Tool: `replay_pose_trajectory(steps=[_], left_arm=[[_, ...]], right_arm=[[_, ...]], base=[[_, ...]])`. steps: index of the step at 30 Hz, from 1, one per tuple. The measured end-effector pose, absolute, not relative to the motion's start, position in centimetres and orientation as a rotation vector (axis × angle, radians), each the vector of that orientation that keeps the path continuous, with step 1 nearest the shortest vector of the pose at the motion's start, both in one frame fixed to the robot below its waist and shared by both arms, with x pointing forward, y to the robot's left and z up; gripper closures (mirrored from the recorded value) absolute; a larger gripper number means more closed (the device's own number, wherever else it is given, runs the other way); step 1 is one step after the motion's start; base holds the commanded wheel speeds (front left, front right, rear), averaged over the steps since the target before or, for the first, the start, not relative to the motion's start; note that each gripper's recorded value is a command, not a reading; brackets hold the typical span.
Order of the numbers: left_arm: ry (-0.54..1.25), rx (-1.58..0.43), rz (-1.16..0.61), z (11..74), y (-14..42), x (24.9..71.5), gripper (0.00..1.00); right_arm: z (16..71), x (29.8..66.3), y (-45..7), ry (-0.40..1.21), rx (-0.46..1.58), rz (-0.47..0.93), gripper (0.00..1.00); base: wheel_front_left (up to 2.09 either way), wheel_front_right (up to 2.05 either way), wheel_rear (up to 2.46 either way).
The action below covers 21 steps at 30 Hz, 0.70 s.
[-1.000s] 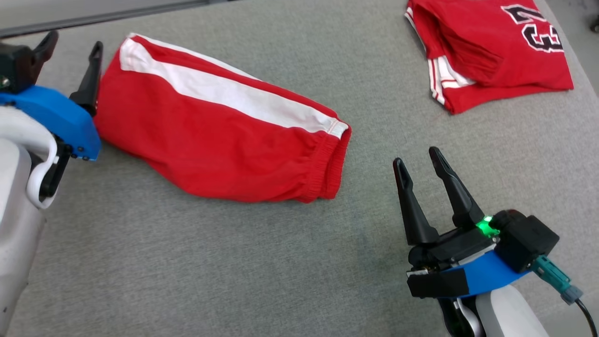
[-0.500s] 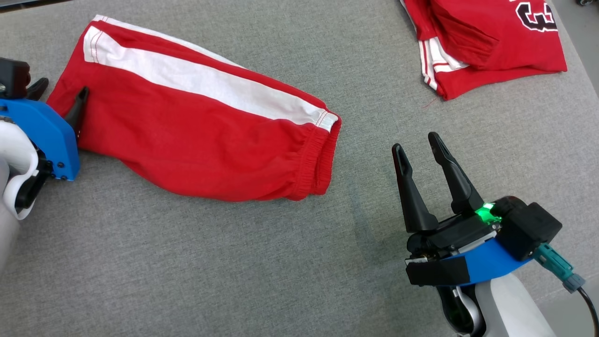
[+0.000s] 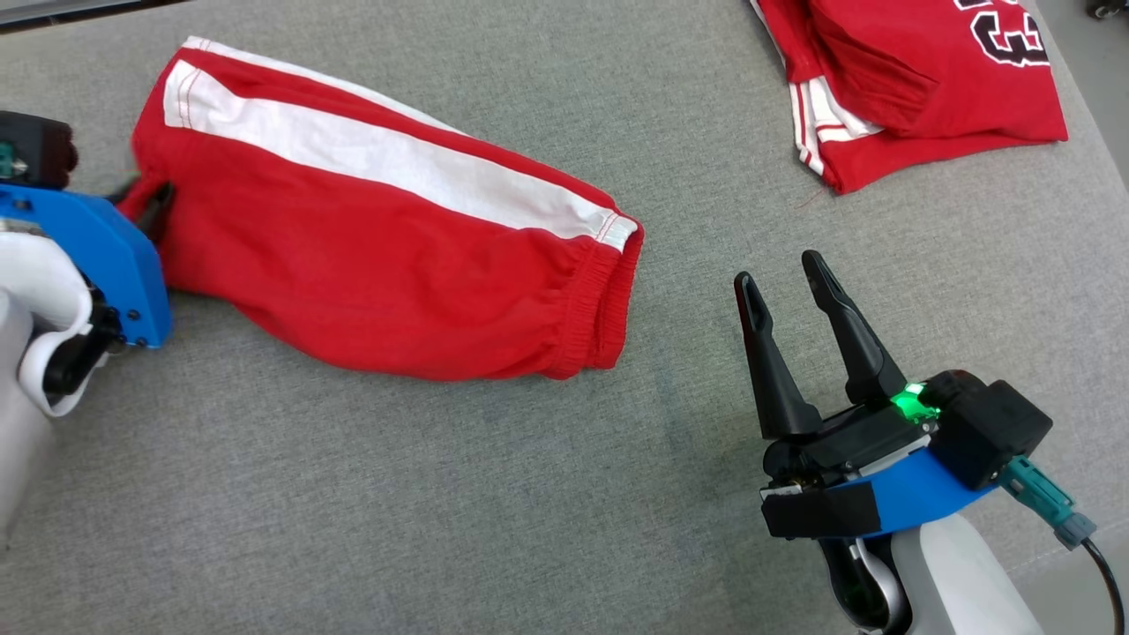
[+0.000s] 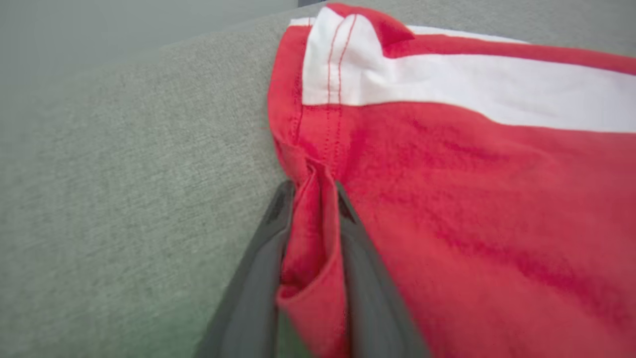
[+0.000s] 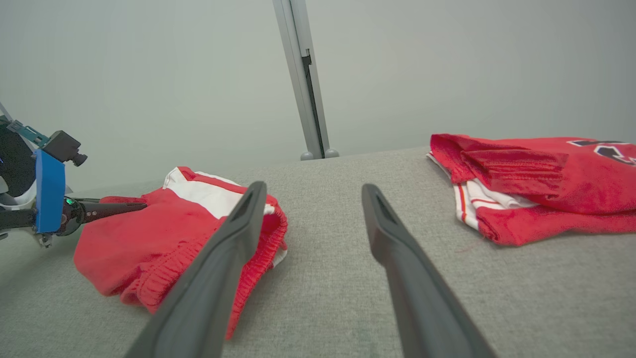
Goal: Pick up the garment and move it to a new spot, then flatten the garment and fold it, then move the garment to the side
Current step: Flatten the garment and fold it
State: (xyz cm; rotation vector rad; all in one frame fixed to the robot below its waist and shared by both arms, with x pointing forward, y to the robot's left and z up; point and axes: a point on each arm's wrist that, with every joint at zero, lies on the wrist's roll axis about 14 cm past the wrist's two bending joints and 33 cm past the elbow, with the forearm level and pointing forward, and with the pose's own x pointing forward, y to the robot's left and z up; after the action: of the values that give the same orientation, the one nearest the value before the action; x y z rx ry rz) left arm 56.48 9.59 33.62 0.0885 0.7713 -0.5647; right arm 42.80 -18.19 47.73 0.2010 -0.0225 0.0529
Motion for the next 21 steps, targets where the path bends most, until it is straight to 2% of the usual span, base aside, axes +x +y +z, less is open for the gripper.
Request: replay_pose_trajectory(steps=[4, 13, 21], left_arm=[[0.753, 0.068, -0.584, 34.7, 8.9, 55.7, 1.0], [0.587, 0.016, -0.572, 39.4, 9.9, 53.9, 1.0], [0.494, -0.063, -0.491, 41.1, 12.5, 49.0, 1.0]], right_arm=[[48.2, 42.7, -17.7, -0.035, 0.207, 0.068, 0.0], [49.8, 42.1, -16.3, -0.074, 0.227, 0.105, 0.0], [50.4, 41.1, -15.1, -0.085, 0.256, 0.134, 0.0]], base=[[0.0, 0.0, 0.0], [0.0, 0.0, 0.0], [0.0, 0.0, 0.0]])
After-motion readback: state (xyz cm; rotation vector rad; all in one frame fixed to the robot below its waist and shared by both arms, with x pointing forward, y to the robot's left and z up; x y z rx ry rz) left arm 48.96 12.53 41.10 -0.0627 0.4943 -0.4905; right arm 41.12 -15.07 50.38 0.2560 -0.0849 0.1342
